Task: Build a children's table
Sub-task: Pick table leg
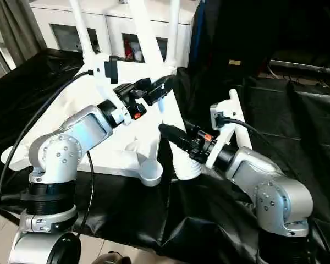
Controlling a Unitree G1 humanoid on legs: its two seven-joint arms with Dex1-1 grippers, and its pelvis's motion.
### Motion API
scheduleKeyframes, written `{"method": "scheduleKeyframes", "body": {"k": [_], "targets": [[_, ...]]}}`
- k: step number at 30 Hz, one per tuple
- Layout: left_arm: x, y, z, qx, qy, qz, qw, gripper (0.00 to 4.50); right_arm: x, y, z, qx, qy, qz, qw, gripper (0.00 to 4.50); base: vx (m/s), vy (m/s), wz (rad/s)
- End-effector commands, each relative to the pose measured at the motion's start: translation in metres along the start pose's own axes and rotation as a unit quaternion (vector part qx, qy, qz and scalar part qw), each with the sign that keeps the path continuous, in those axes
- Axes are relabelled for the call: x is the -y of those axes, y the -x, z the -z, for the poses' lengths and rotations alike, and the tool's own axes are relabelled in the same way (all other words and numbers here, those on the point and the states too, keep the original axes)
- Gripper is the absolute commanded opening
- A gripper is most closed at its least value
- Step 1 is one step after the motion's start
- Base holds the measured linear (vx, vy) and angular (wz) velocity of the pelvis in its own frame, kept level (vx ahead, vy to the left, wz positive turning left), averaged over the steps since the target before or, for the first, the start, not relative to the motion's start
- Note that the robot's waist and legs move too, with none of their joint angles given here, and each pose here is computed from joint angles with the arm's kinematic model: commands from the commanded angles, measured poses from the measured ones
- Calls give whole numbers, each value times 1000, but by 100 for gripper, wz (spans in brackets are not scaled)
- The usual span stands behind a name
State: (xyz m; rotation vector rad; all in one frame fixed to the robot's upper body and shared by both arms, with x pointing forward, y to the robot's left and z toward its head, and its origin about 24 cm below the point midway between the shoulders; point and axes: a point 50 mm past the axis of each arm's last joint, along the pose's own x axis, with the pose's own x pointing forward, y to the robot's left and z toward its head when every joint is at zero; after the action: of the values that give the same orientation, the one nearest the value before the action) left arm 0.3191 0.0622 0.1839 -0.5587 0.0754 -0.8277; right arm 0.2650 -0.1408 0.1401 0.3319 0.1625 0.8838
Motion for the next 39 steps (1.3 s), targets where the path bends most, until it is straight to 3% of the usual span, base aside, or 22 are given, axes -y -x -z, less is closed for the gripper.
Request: {"method": "scheduleKeyframes", "body": {"k": [1,15,29,31,32,33,35,36,39], "targets": [[4,2,-2,5,5,4,1000,409,-3,-1,-4,8,14,-2,1000,186,0,0,0],[5,3,-2,1,7,1,1000,289,-3,-3,-3,3,19,1,1000,186,0,0,0],[5,1,-5,9,-2,-4,1000,210,0,-5,-4,-1,43,22,999,186,0,0,0],[5,-2,-7,8,-32,-18,999,201,3,-7,-7,12,36,43,998,256,0,0,0],[5,-2,-7,8,-32,-18,999,200,3,-7,-7,12,36,43,998,256,0,0,0],[8,-6,-9,9,-60,-27,998,200,2,-14,-7,1,83,68,994,257,0,0,0],[10,-8,-10,6,-78,-32,996,198,2,-19,-5,-11,120,90,989,266,0,0,0],[12,-10,-9,5,-89,-34,995,186,1,-22,-3,-15,131,99,986,295,0,0,0],[14,-14,-13,17,-123,-60,990,183,-3,-32,7,-42,151,117,981,303,0,0,0]]}}
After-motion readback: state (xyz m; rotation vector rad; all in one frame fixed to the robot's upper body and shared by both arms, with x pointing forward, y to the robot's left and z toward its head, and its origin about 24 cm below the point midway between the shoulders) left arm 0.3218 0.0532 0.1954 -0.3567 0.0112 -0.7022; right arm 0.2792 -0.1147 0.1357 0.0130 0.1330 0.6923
